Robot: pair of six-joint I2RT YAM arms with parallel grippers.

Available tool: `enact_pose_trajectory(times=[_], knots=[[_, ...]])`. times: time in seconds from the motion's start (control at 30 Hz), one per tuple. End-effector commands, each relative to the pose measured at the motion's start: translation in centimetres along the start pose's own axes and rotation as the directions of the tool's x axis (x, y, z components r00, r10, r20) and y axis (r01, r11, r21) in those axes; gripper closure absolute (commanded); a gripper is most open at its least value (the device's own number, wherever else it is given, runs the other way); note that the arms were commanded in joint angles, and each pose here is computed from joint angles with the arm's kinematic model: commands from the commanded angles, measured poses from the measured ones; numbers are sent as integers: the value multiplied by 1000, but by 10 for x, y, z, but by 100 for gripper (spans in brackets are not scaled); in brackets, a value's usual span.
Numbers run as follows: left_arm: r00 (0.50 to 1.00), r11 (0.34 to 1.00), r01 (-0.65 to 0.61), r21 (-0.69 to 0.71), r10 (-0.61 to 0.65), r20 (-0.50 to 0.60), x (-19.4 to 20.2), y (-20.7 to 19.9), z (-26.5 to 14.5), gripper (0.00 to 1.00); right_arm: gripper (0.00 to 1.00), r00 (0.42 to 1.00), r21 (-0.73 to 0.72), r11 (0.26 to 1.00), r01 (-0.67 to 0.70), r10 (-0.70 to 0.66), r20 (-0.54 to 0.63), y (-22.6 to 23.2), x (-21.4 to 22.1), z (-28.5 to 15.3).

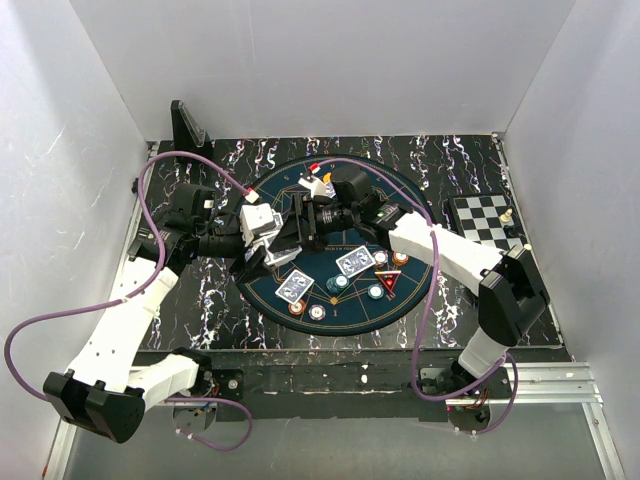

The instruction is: Distribute texas hold em gaming equipment

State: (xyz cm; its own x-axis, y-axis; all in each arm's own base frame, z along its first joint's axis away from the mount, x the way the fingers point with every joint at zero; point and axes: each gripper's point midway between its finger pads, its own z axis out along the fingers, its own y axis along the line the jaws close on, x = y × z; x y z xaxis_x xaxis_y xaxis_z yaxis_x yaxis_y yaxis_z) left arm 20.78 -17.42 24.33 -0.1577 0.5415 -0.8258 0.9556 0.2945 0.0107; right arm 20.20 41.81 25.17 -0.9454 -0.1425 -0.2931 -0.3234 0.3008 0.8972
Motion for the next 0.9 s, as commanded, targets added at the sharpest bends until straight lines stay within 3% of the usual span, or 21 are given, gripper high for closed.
enact_pose_trajectory(times=[0.0,0.87], knots=[[996,999,-53,-13,54,72,-24,0,-7,95,25,1000,-49,998,29,-29,5,18,-5,-1],[994,999,-49,-8,50,98,-31,-1,-7,96,37,995,-13,999,38,-37,89,9,-19,-41]])
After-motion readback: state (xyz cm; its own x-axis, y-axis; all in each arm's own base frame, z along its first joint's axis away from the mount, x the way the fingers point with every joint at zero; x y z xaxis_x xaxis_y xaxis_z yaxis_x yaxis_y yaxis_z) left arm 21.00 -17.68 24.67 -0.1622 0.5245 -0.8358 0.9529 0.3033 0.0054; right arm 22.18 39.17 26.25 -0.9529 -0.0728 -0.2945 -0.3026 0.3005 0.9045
